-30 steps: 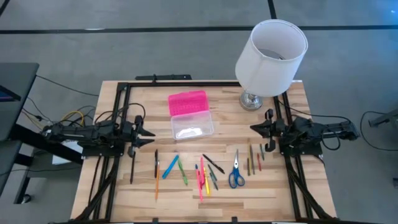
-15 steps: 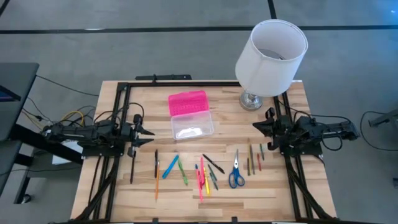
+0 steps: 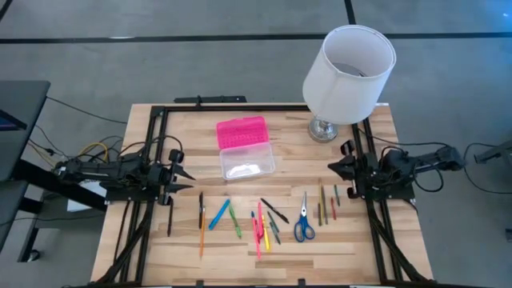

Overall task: Pick & place school supplies into a supply box
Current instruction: Put the blue pen into the pink supply box

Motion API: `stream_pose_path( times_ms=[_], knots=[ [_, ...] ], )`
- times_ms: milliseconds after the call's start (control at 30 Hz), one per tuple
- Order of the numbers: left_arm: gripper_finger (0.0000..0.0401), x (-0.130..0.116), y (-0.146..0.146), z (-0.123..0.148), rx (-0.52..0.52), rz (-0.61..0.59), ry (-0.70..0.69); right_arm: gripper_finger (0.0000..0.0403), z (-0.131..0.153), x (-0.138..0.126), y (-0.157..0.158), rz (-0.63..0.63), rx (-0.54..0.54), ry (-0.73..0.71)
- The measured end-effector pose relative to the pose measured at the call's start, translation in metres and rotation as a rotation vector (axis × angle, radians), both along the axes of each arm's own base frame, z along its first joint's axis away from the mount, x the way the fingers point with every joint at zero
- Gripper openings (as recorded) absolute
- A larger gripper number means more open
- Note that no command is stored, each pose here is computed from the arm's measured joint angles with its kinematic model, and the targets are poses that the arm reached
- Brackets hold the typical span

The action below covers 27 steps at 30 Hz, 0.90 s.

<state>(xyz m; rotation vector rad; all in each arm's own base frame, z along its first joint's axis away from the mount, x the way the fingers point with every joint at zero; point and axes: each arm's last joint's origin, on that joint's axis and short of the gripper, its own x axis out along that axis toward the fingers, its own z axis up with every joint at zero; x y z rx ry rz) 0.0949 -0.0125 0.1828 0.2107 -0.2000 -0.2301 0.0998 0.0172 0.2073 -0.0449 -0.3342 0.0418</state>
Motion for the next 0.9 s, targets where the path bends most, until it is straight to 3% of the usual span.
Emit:
stream_pose_path(
  times_ms=[333, 600, 700, 900],
  knots=[
    [0.01, 0.0, 0.001, 0.003, 0.132, 0.057, -0.056, 0.0, 0.028, 0.03, 0.0, -0.068, -0.083, 0.14],
    [0.01, 0.005, 0.007, -0.002, -0.049, 0.233, 0.059, 0.0, 0.012, 0.058, -0.004, -0.21, -0.1, 0.338],
    [0.01, 0.01, 0.006, -0.001, -0.057, 0.237, 0.093, 0.0, 0.004, 0.065, -0.006, -0.236, -0.147, 0.393],
    [0.01, 0.024, 0.004, 0.03, -0.036, 0.201, 0.062, 0.0, -0.002, 0.073, -0.011, -0.277, -0.192, 0.411]
  ],
)
